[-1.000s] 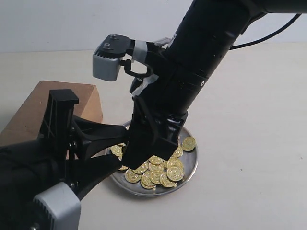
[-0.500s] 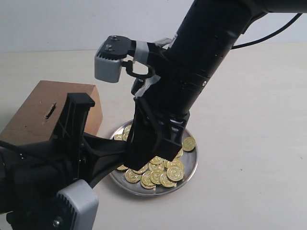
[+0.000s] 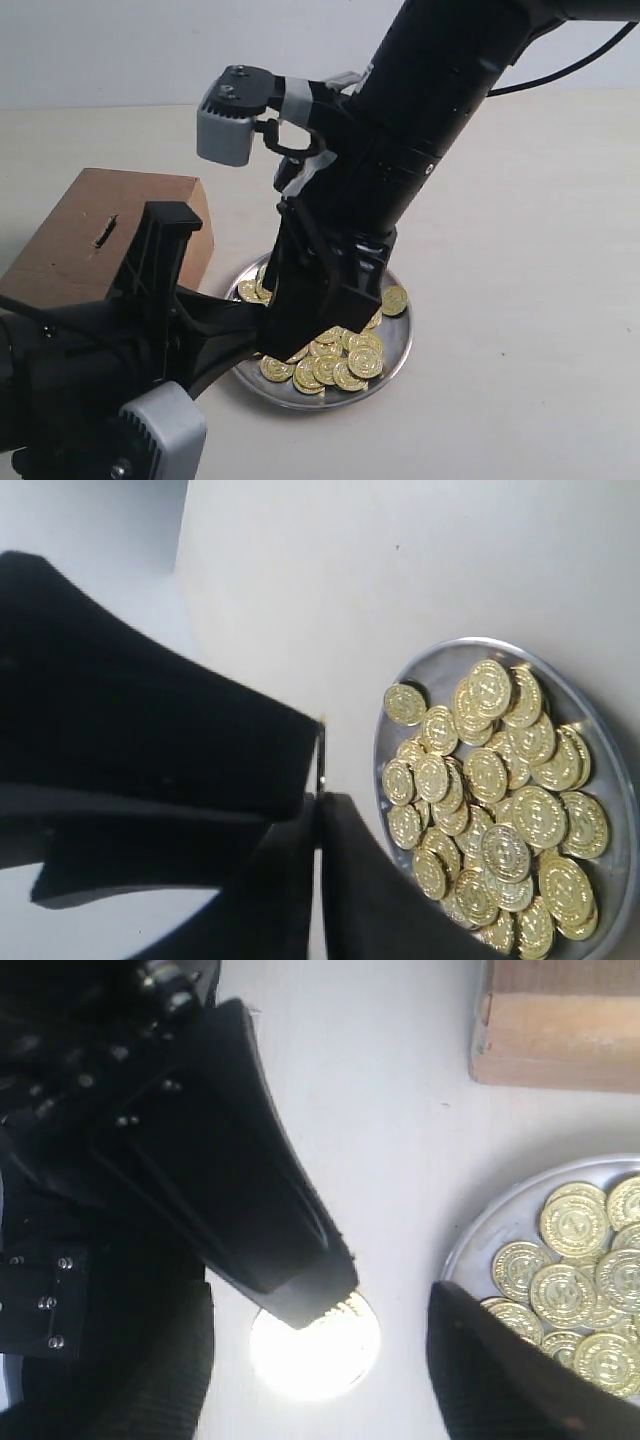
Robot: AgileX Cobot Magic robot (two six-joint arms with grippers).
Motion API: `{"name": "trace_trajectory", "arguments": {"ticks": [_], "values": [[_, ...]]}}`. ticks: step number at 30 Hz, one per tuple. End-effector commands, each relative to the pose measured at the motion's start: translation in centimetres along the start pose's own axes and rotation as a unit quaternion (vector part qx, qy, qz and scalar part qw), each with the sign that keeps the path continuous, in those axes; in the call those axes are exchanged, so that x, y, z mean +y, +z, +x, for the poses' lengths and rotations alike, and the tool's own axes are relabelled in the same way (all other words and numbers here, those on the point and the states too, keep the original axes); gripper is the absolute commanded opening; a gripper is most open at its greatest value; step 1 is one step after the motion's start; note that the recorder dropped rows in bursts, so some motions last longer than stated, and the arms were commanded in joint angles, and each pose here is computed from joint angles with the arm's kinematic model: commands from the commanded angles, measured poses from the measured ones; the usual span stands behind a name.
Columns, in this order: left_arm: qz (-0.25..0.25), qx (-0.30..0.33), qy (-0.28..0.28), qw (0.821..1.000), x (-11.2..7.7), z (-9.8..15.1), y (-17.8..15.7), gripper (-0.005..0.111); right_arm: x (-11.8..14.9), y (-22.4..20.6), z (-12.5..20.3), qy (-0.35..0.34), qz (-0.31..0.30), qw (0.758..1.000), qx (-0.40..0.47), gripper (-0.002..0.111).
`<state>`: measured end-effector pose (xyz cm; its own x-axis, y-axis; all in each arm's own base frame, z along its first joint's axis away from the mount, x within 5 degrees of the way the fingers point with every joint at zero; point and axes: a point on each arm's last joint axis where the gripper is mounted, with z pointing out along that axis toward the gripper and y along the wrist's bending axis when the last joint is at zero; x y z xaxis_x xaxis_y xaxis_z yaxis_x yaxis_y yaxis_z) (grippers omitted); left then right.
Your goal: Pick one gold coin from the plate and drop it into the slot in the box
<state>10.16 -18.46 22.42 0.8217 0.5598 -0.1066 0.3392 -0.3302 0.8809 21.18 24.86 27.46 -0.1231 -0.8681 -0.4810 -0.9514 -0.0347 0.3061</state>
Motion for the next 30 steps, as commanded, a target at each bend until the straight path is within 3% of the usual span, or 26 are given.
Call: {"name": "trace_trajectory", "arguments": {"ticks": [1,3,5,6,7,8,10,11,12,13,17,21,24,25,26,27,30], "values": [[0.000,-0.002,-0.029,1.000,0.2,-0.1,0.0,0.000,1.8,-2.8,0.0,-0.027,0.050,0.998,-0.002,0.061],[0.000,0.015,-0.096,0.995,0.2,0.4,0.0,0.000,2.5,-5.0,0.5,-0.017,0.130,0.991,0.010,0.058],[-0.020,0.063,-0.215,0.974,0.4,2.1,-0.1,0.000,3.0,-8.2,1.1,0.041,0.263,0.964,-0.008,0.047],[-0.065,0.116,-0.306,0.943,1.1,4.1,-0.4,0.000,3.6,-10.5,1.8,0.085,0.345,0.934,-0.021,0.033],[-0.086,0.140,-0.342,0.925,1.4,5.0,-0.6,0.000,4.2,-11.8,2.2,0.112,0.381,0.917,-0.036,0.025],[-0.127,0.194,-0.422,0.877,2.1,7.1,-1.2,0.000,5.3,-13.7,2.9,0.154,0.428,0.889,-0.062,0.015],[-0.155,0.236,-0.483,0.829,3.0,9.0,-1.9,0.000,6.9,-15.9,3.8,0.199,0.476,0.850,-0.105,0.002],[-0.165,0.259,-0.521,0.797,3.4,10.2,-2.4,0.000,7.9,-17.0,4.4,0.213,0.492,0.834,-0.128,0.000],[-0.180,0.284,-0.567,0.752,4.0,11.6,-3.0,0.000,9.3,-18.0,5.1,0.226,0.505,0.818,-0.156,0.000],[-0.199,0.302,-0.576,0.733,4.2,12.7,-3.5,0.000,10.0,-18.4,5.5,0.234,0.506,0.812,-0.172,0.000],[-0.224,0.323,-0.597,0.700,4.2,14.3,-4.4,0.000,13.1,-18.3,7.5,0.260,0.466,0.818,-0.216,0.000],[-0.193,0.280,-0.591,0.732,4.3,13.5,-3.4,0.000,14.0,-17.4,8.9,0.265,0.453,0.823,-0.218,0.000],[-0.159,0.164,-0.603,0.765,5.3,10.9,-2.8,0.000,14.2,-16.7,9.8,0.268,0.452,0.824,-0.211,0.000],[-0.144,0.109,-0.622,0.762,5.7,9.9,-2.6,0.000,14.2,-16.4,10.0,0.269,0.451,0.825,-0.207,0.000],[-0.127,0.058,-0.645,0.751,6.1,9.0,-2.5,0.000,14.2,-16.3,10.2,0.270,0.450,0.826,-0.205,0.000],[-0.109,0.011,-0.677,0.728,6.4,8.2,-2.4,0.000,14.1,-16.1,10.3,0.270,0.450,0.827,-0.203,0.000],[-0.088,-0.036,-0.782,0.616,6.9,7.7,-2.2,0.000,13.9,-15.6,10.6,0.274,0.448,0.829,-0.194,0.000]]}}
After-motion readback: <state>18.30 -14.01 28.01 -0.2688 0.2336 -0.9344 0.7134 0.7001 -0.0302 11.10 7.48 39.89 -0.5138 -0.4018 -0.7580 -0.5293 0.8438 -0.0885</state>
